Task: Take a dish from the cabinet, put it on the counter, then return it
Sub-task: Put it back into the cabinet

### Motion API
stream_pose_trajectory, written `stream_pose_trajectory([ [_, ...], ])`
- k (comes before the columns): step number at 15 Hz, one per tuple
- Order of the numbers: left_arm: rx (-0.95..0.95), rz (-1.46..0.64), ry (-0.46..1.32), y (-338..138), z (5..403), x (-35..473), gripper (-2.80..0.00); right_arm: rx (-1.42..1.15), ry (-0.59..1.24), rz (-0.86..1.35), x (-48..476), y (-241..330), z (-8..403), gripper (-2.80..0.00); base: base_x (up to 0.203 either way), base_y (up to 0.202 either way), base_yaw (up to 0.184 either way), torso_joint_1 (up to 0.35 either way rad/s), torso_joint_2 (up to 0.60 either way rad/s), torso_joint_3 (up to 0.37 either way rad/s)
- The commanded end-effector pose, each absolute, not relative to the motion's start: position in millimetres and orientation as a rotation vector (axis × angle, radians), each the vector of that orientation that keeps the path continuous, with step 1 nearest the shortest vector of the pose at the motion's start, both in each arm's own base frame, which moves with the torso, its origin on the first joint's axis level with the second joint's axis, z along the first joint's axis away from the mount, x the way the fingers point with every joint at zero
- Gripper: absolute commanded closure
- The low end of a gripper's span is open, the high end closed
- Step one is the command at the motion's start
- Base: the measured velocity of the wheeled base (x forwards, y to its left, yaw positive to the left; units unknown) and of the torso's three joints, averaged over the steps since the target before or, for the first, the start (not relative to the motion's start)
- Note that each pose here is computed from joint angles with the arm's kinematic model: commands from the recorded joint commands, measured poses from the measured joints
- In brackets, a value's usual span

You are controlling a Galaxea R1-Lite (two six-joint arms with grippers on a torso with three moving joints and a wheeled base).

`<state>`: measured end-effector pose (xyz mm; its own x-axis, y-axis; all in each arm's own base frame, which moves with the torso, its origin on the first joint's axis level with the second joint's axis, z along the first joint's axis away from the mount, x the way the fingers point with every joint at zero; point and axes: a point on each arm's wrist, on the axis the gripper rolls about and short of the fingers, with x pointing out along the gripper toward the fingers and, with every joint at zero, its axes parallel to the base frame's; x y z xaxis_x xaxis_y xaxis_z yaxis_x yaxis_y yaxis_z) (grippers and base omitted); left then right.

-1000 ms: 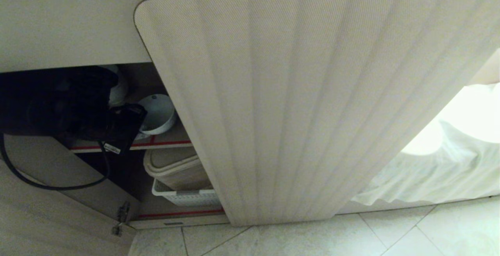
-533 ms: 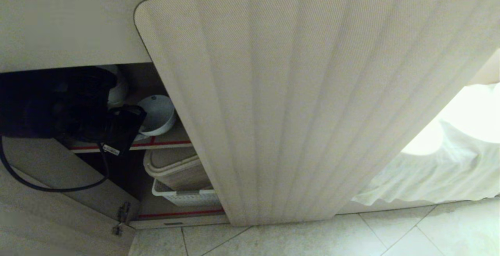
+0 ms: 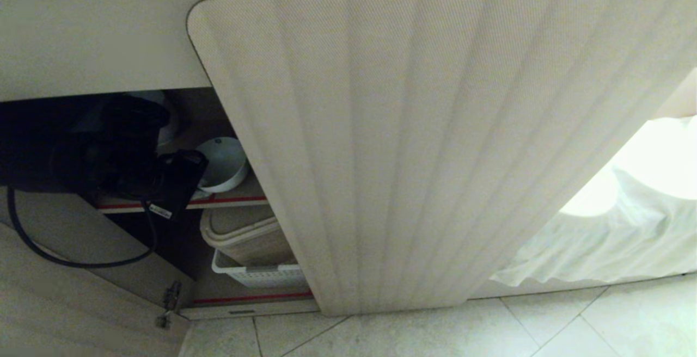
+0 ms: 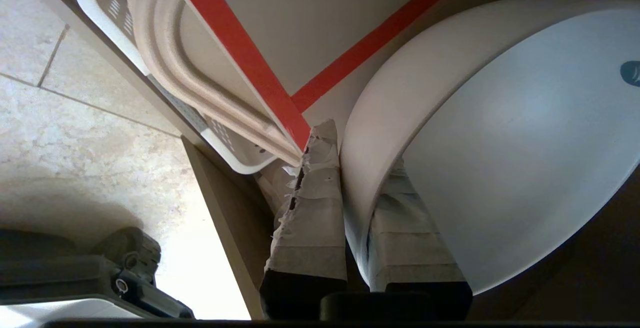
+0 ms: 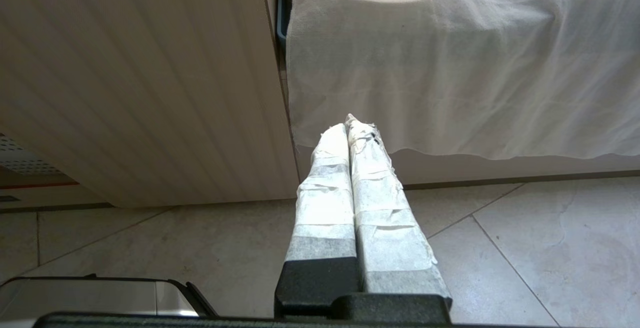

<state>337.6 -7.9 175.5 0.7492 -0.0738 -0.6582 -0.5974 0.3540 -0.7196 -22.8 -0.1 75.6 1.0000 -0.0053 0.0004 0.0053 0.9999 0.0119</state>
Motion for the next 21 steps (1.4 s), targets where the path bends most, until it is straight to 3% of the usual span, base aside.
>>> stream_pose_trajectory([
  [1, -1.2, 0.386, 0.678, -8.1, 173.3, 338.4, 0.0, 0.012, -0.002, -0.005, -22.8, -0.2, 75.6, 0.0, 0.0, 0.0, 0.0, 0.0, 0.0, 0.0],
  [8, -1.338, 0.433, 0.648, -8.0, 178.6, 333.1, 0.0, 0.012, -0.002, -0.005, -22.8, -0.2, 75.6, 0.0, 0.0, 0.0, 0.0, 0.0, 0.0, 0.0],
  [21, -1.328, 0.445, 0.665, -8.1, 170.8, 339.7, 0.0, 0.012, -0.002, -0.006, -22.8, -0.2, 75.6, 0.0, 0.0, 0.0, 0.0, 0.0, 0.0, 0.0],
])
